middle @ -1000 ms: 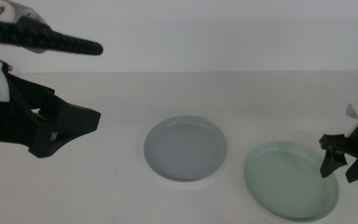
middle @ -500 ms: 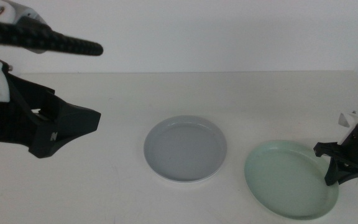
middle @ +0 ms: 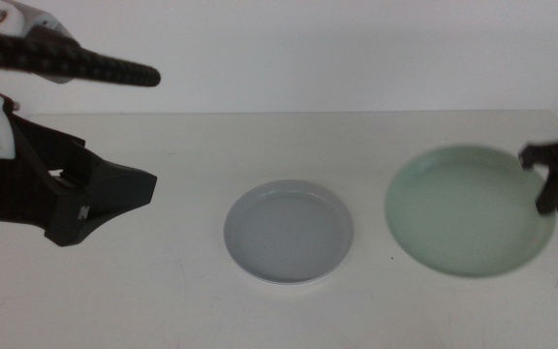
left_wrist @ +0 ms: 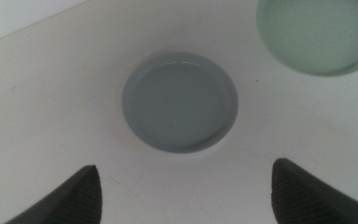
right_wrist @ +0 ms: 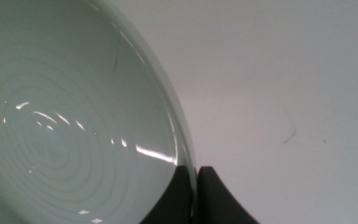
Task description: Stack the three bowls on top of each other.
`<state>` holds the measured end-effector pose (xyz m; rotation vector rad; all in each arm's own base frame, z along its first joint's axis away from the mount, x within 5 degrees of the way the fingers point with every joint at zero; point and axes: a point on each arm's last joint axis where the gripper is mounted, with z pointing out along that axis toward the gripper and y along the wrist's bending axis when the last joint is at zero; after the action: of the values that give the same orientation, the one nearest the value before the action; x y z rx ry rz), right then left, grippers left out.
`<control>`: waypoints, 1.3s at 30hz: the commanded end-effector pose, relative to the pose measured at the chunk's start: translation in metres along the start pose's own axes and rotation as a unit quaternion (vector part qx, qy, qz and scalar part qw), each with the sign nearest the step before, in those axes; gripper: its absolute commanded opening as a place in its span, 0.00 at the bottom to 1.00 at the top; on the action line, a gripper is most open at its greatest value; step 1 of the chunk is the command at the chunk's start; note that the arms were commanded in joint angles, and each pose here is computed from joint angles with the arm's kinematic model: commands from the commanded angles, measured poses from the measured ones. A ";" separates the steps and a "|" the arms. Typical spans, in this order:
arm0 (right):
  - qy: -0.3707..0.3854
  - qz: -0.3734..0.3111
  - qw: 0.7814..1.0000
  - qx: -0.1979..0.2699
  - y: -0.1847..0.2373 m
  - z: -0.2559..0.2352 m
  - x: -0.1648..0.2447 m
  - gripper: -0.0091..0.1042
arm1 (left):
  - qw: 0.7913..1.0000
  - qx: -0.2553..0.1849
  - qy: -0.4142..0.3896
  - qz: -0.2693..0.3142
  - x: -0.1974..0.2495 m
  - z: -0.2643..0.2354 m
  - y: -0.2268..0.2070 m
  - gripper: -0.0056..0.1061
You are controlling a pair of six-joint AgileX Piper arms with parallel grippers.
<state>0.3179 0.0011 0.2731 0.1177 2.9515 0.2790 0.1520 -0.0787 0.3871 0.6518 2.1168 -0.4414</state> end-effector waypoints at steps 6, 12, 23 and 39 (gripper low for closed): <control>-0.067 -0.057 0.996 -0.001 0.067 -0.062 -0.013 0.08 | 0.999 0.001 -0.048 -0.007 -0.012 -0.009 -0.002 0.99; -0.065 -0.121 0.990 -0.024 0.134 -0.053 -0.028 0.08 | 0.999 0.001 -0.048 -0.007 -0.012 -0.009 -0.002 0.99; -0.009 -0.147 0.989 -0.027 0.186 0.028 -0.053 0.08 | 0.999 0.001 -0.048 -0.007 -0.012 -0.009 -0.002 0.99; -0.013 -0.160 0.986 -0.033 0.190 0.084 -0.070 0.11 | 0.999 0.001 -0.048 -0.007 -0.012 -0.009 -0.002 0.99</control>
<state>0.4148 0.1959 0.2014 -0.3455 2.9780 0.2816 0.1520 -0.0787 0.3871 0.6518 2.1168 -0.4414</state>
